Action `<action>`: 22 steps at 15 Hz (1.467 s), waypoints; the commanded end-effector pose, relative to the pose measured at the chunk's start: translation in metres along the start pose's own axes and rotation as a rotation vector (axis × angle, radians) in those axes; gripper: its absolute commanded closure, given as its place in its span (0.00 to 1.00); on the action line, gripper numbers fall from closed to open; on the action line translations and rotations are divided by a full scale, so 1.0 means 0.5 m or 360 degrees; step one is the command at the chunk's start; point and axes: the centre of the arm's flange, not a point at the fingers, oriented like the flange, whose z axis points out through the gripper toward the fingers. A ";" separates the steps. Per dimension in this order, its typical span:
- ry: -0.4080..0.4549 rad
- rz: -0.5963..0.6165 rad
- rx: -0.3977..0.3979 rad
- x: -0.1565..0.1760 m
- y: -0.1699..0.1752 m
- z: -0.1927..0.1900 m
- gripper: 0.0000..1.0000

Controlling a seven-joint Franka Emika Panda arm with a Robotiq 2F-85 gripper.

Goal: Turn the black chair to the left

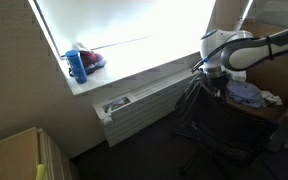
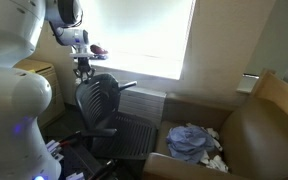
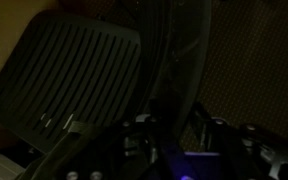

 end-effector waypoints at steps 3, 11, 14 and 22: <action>-0.0017 -0.0310 0.0064 0.026 -0.008 -0.025 0.89; -0.0127 -0.0367 0.0105 -0.041 0.048 0.014 0.89; -0.0339 0.0007 0.0148 -0.120 0.078 0.029 0.89; -0.0768 0.0217 0.0258 -0.231 0.119 0.029 0.62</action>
